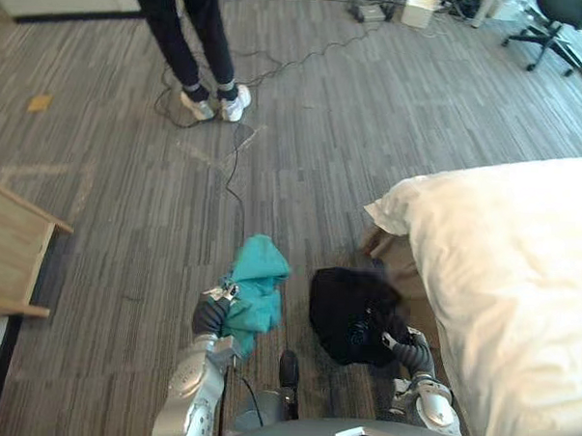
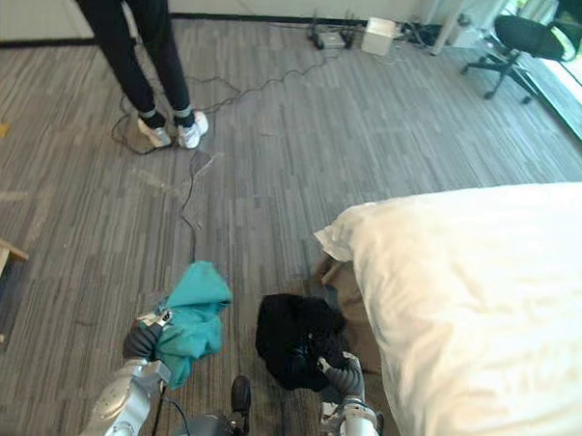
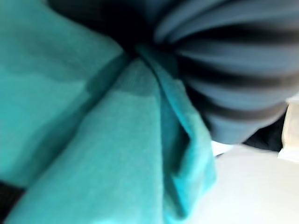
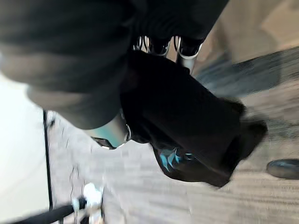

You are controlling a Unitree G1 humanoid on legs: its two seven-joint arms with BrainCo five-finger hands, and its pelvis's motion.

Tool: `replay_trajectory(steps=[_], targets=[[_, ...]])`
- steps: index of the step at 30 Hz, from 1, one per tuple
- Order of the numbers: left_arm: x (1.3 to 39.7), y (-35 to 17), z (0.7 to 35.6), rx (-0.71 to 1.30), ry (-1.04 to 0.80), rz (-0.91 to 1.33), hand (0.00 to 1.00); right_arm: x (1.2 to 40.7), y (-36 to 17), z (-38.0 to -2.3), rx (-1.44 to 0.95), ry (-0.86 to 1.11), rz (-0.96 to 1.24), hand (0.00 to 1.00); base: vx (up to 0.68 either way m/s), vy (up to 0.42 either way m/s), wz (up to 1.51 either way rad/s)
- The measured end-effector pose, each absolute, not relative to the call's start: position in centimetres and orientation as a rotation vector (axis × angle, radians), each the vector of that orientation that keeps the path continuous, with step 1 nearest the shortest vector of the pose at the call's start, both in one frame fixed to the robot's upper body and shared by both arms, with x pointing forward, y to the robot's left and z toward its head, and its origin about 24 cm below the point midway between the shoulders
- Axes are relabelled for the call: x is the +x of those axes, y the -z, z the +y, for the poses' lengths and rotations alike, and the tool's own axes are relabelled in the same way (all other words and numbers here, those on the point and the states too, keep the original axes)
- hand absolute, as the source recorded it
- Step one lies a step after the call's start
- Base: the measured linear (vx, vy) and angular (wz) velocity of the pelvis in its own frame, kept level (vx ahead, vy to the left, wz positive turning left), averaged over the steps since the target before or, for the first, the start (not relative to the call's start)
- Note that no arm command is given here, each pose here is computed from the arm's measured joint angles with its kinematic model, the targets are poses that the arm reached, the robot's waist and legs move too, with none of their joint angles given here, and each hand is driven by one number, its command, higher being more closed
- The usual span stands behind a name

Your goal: Tidy the bed and pick cloth on bed and put in laundry

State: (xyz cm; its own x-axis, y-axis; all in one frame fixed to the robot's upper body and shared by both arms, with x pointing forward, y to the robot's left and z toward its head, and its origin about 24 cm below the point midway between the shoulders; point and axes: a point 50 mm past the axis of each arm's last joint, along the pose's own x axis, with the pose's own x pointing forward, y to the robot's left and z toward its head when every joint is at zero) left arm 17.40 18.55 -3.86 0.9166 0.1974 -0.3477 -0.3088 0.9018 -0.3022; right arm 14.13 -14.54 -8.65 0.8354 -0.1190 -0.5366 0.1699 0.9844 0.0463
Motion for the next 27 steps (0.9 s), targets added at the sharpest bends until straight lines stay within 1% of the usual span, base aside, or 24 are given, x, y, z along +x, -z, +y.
replay_trajectory(steps=[4,6,7,9,10,16,20,24,27], targets=[[17.1,4.2,17.0,-0.366,-0.208,0.338,1.00,14.1,8.8,-14.5,0.096,0.155,0.565,1.00,0.15,-0.016,0.60],[16.5,4.4,17.2,-0.359,-0.214,0.350,1.00,14.3,8.7,-14.0,0.107,0.139,0.559,1.00,0.07,-0.095,-0.31],[15.7,4.9,17.1,-0.366,-0.222,0.380,1.00,14.3,8.7,-14.2,0.101,0.135,0.559,1.00,0.02,-0.156,-0.62],[15.3,5.2,16.4,-0.383,-0.202,0.398,1.00,14.2,8.8,-14.3,0.099,0.131,0.562,1.00,-0.01,-0.101,-0.42],[14.3,5.7,14.3,-0.365,-0.063,0.441,1.00,11.7,10.0,-14.2,0.102,0.114,0.646,1.00,0.00,-0.027,-0.11],[14.7,5.9,14.0,-0.358,-0.052,0.446,1.00,11.4,10.3,-14.3,0.100,0.117,0.664,1.00,0.00,0.000,-0.01],[14.9,8.2,13.7,-0.308,-0.069,0.540,1.00,10.2,11.7,-14.3,0.091,0.124,0.749,1.00,-0.01,-0.009,-0.12],[15.1,10.4,13.6,-0.194,-0.097,0.640,1.00,10.8,12.0,-15.1,0.058,0.132,0.757,1.00,-0.07,-0.024,-0.01],[14.4,12.3,14.2,-0.093,-0.134,0.739,1.00,11.6,11.8,-15.2,0.045,0.132,0.737,1.00,-0.09,-0.044,0.00]])
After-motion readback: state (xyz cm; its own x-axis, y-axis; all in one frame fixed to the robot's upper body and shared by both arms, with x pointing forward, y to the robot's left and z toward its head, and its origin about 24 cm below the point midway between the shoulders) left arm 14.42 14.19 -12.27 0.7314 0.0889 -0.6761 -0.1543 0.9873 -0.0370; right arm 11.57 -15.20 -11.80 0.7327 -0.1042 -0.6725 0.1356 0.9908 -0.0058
